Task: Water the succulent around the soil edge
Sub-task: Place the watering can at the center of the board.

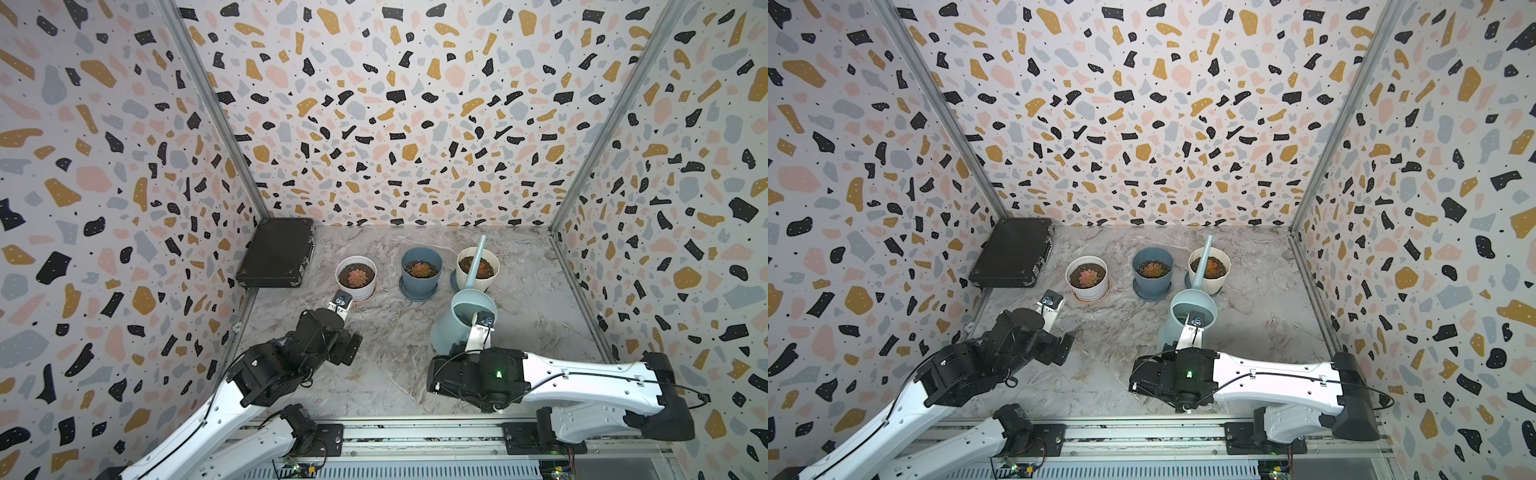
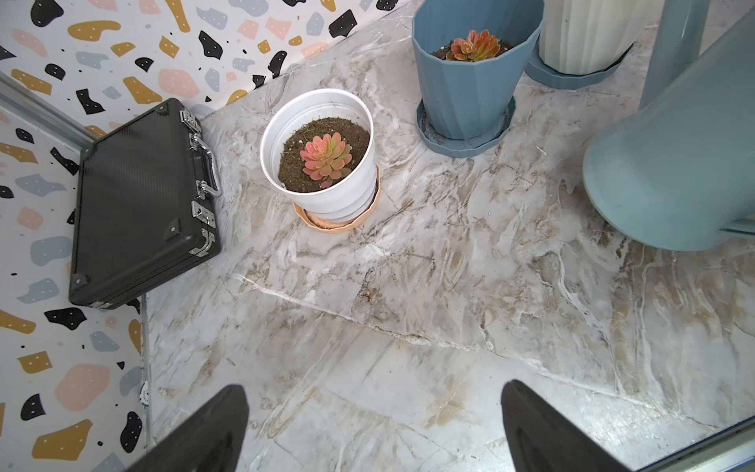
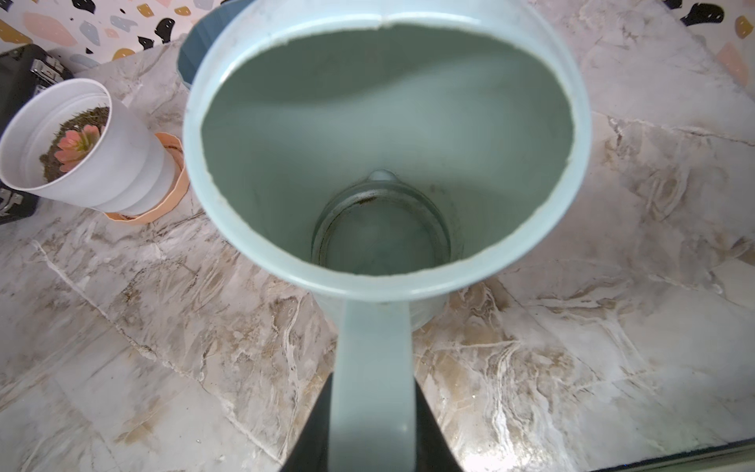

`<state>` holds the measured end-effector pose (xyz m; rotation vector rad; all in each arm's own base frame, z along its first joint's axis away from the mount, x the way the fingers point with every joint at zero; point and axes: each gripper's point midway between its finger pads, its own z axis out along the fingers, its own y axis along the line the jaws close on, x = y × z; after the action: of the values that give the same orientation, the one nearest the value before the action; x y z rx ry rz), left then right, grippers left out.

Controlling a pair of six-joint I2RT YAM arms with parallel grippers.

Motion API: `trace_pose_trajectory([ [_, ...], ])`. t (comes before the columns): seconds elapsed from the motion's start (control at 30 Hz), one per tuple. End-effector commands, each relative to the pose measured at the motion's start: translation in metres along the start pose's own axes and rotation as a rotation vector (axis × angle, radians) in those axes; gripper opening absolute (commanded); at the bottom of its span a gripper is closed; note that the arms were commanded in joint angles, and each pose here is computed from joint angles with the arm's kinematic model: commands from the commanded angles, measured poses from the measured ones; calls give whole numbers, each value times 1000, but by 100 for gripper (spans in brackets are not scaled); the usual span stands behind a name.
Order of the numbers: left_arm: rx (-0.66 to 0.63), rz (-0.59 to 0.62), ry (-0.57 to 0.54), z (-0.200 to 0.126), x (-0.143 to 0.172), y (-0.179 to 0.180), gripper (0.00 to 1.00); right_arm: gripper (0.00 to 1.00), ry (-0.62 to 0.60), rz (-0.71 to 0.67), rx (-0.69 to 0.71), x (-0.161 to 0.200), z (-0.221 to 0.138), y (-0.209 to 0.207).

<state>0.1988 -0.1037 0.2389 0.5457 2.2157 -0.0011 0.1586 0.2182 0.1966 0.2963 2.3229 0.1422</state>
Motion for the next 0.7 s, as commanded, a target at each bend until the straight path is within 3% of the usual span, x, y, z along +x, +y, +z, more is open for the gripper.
trace_pose_trajectory([
  [0.0,-12,6,3,1,3,2,99,0,-3,-3,-38,-4,7,16],
  [0.33,-26,15,11,2,6,4,99,0,61,41,-29,-2,41,46],
  [0.67,-31,21,10,2,7,5,99,0,132,54,-30,3,48,63],
])
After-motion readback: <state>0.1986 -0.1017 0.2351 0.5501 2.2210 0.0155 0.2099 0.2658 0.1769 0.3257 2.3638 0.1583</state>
